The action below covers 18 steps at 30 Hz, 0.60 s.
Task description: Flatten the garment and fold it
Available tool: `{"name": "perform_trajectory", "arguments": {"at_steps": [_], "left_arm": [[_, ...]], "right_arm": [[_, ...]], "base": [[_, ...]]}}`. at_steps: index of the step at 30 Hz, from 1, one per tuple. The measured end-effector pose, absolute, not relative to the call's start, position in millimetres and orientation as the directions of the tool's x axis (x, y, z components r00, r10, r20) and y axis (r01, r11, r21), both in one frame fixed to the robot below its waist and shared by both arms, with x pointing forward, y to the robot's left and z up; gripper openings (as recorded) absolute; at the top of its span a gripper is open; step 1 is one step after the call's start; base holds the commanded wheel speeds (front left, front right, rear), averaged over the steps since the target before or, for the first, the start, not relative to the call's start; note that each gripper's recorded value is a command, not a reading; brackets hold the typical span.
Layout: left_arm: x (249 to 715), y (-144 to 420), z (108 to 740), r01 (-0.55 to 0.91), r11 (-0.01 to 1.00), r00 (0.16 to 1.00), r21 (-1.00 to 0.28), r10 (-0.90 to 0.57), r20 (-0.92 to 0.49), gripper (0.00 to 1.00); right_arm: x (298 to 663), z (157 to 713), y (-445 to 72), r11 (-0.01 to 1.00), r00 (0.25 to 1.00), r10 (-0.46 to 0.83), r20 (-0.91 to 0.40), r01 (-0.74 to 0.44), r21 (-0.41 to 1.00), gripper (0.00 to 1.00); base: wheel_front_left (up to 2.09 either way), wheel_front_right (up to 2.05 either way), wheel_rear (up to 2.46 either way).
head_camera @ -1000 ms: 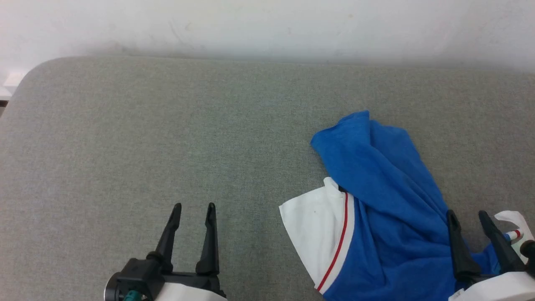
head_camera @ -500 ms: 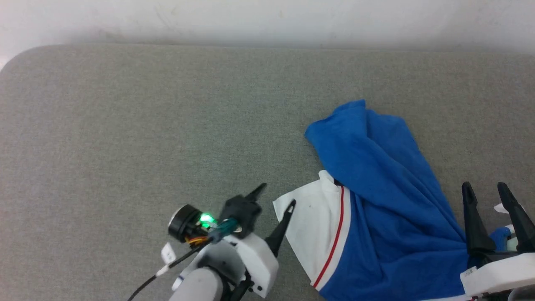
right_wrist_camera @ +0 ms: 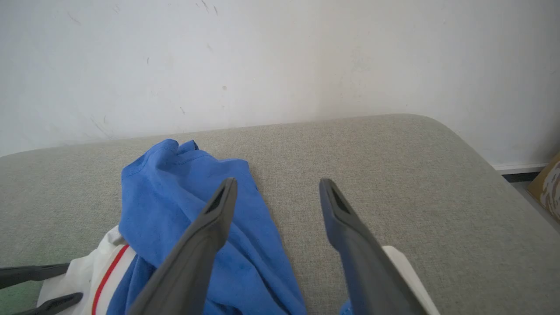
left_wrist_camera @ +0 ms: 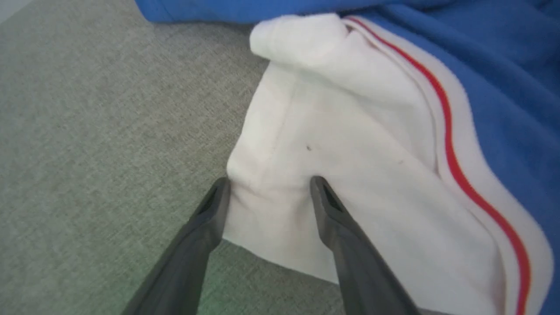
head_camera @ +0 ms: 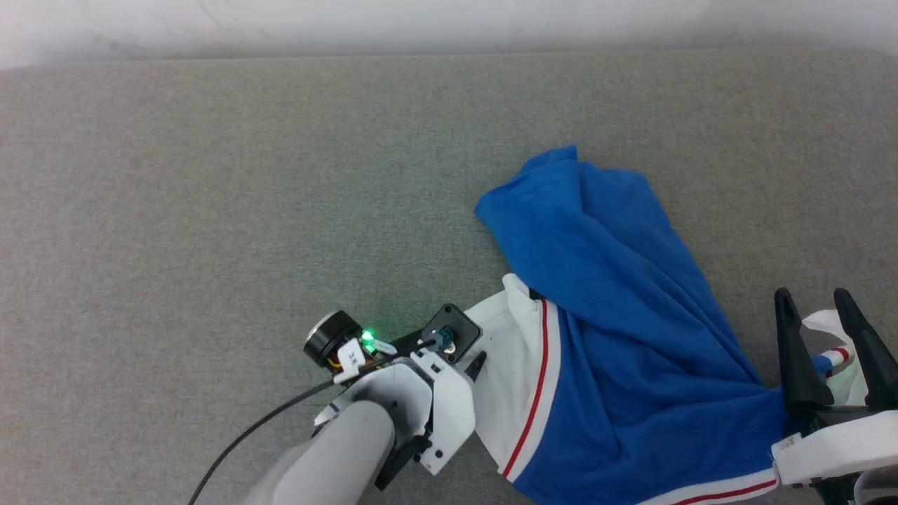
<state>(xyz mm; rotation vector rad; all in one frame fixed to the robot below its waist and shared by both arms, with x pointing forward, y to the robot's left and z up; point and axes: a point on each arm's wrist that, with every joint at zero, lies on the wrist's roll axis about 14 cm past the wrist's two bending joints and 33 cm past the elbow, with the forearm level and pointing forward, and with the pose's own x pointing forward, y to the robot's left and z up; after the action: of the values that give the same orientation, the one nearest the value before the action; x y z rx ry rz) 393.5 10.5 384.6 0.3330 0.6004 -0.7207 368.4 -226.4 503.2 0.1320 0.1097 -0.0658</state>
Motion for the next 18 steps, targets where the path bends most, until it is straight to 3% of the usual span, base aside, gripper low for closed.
{"name": "perform_trajectory", "arguments": {"at_steps": [1,4,7,13,18], "left_arm": [[396,8,384,0.704,0.706,0.591,0.081,-0.520,-0.617,0.00],[400,3,388,0.700,0.712,0.597,0.060,-0.535,-0.598,0.00],[410,10,398,0.634,0.772,0.657,0.037,-0.513,-0.552,0.00],[446,80,457,0.350,0.937,0.874,0.011,-0.322,-0.364,0.00],[418,162,470,0.098,0.995,0.933,-0.013,-0.096,-0.346,0.00]], "right_arm": [[368,502,-228,0.989,0.991,-0.062,-0.117,0.077,0.127,1.00],[366,501,-230,0.988,0.990,-0.072,-0.119,0.086,0.125,1.00],[367,504,-229,0.989,0.992,-0.066,-0.112,0.080,0.127,1.00],[370,512,-218,0.990,0.996,-0.029,-0.087,0.041,0.138,1.00],[370,512,-208,0.990,0.996,0.006,-0.092,0.008,0.144,1.00]], "base": [[0.00,0.00,0.00],[0.00,0.00,0.00],[0.00,0.00,0.00],[0.00,0.00,0.00],[0.00,0.00,0.00]]}}
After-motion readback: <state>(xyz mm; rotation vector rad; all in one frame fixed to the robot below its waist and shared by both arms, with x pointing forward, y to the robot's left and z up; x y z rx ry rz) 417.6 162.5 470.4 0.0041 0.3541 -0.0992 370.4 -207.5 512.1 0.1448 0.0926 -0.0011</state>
